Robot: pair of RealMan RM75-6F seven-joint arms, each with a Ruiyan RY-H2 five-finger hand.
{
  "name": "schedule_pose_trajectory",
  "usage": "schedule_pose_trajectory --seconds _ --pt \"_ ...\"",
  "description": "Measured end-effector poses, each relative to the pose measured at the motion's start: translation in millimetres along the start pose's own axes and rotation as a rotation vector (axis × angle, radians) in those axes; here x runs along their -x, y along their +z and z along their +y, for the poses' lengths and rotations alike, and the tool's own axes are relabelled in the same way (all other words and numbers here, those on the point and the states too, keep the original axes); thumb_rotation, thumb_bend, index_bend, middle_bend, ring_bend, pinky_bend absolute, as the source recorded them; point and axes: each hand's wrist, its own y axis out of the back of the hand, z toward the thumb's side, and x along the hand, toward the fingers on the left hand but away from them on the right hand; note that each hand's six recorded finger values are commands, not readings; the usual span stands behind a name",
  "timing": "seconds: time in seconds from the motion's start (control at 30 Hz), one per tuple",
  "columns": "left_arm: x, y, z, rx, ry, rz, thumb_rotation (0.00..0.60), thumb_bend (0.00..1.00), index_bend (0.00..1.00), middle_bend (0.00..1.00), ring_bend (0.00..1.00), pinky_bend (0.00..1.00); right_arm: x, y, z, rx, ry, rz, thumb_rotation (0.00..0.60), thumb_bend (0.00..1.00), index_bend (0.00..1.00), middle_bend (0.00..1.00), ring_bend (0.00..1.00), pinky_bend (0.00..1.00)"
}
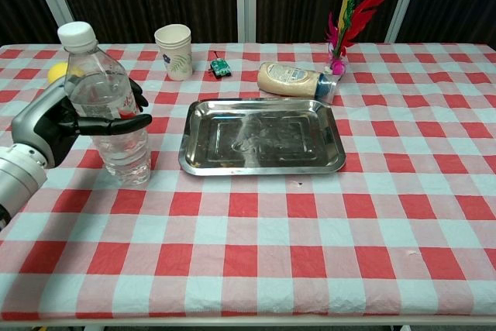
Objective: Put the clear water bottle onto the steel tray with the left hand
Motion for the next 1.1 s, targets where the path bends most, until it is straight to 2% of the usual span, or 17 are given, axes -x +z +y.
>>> schedule_pose_trajectory --seconds 0.17,0.37,0.47,0.7,0.87,1.03,1.1 --pt "-4 7 6 0.006 0.028 -0.013 0.600 0.15 0.67 0.67 0.53 0.57 0 -1 0 0.002 0.002 -0.002 0.600 0.03 0.05 0.13 0.00 0.00" --pt "-9 28 9 0.008 0.034 -0.055 0.600 0.16 0.69 0.69 0.53 0.58 0 -3 3 0.009 -0.005 -0.007 0.600 0.03 0.05 0.13 0.00 0.00" --pt "-17 49 10 0.006 0.031 -0.099 0.600 0.16 0.69 0.69 0.53 0.58 -1 -3 3 0.013 -0.005 -0.009 0.600 0.03 0.05 0.13 0.00 0.00" --pt "-52 123 10 -0.023 0.031 -0.239 0.600 0.16 0.69 0.69 0.53 0.58 -2 -3 3 0.016 0.004 -0.004 0.600 0.03 0.05 0.13 0.00 0.00" --pt "-62 130 8 -0.034 0.027 -0.223 0.600 0.16 0.69 0.69 0.53 0.58 -2 -2 6 0.020 -0.005 0.000 0.600 0.03 0.05 0.13 0.00 0.00" --pt "-60 118 -19 0.001 -0.016 -0.175 0.600 0.16 0.69 0.69 0.53 0.58 -2 -3 5 0.016 -0.003 -0.003 0.600 0.03 0.05 0.13 0.00 0.00" --pt "-57 114 -20 0.001 -0.009 -0.171 0.600 0.17 0.69 0.69 0.53 0.58 -1 -3 3 0.014 0.003 -0.005 0.600 0.03 0.05 0.13 0.00 0.00"
